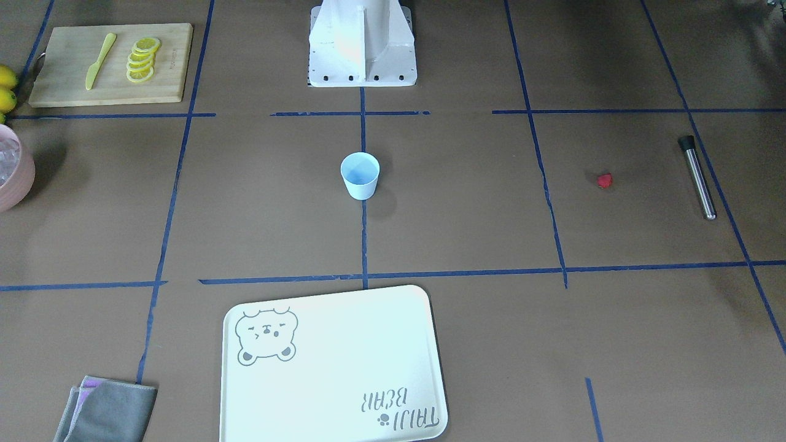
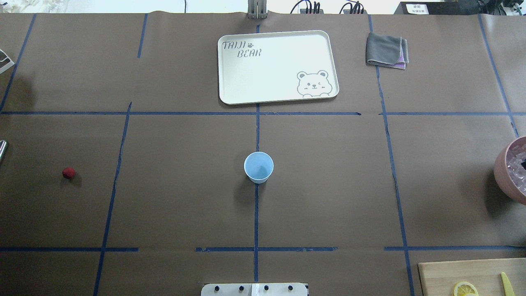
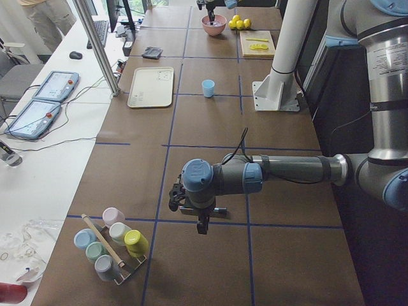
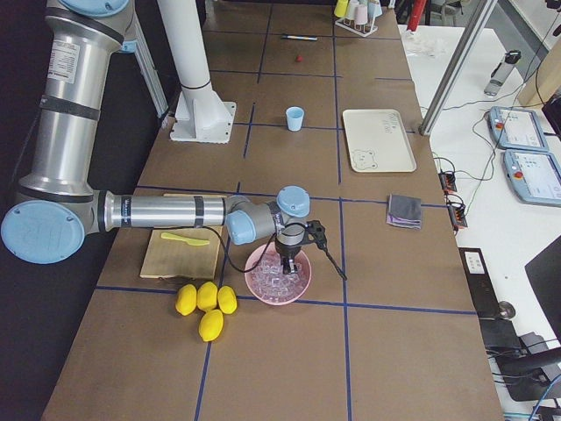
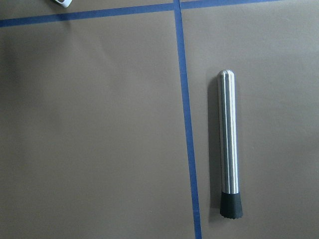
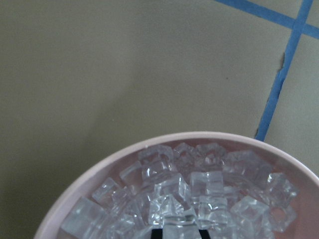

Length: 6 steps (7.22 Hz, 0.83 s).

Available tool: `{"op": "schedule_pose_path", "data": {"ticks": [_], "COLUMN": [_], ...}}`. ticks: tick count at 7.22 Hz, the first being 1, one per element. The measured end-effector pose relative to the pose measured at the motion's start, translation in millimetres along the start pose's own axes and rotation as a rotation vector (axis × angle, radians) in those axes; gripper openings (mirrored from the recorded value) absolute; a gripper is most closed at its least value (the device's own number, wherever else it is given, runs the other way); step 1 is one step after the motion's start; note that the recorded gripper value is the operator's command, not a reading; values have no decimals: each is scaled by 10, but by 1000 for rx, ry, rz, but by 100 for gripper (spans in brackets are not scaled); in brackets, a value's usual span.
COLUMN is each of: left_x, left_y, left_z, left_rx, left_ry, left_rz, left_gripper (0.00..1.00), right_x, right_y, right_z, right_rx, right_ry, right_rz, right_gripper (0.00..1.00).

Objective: Mash ice and strawberries in cup
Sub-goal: 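Lower the right gripper into the pink bowl and grasp an ice cube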

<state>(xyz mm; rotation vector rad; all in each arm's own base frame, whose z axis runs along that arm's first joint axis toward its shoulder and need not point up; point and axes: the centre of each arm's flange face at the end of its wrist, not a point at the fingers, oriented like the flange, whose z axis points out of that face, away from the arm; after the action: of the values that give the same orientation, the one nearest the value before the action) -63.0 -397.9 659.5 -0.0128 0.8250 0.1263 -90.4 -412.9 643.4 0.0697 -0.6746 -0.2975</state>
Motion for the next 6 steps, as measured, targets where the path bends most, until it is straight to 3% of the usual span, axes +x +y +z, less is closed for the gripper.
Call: {"op": "schedule_pose_path", "data": {"ticks": [2, 6], "left_x": [-7, -26], "left_y": [2, 4], "left_z": [7, 27], "left_rx": [-1, -5], "left_ry": [0, 3], "left_rz": [-1, -5], "left_gripper": [100, 100], "right_x": [48, -275], "right_y": [-2, -171], "right_z": [-279, -1213], "right_rx": [43, 105], "right_ry": [-2, 2], "right_rz": [27, 133], "right_gripper": [3, 0]}}
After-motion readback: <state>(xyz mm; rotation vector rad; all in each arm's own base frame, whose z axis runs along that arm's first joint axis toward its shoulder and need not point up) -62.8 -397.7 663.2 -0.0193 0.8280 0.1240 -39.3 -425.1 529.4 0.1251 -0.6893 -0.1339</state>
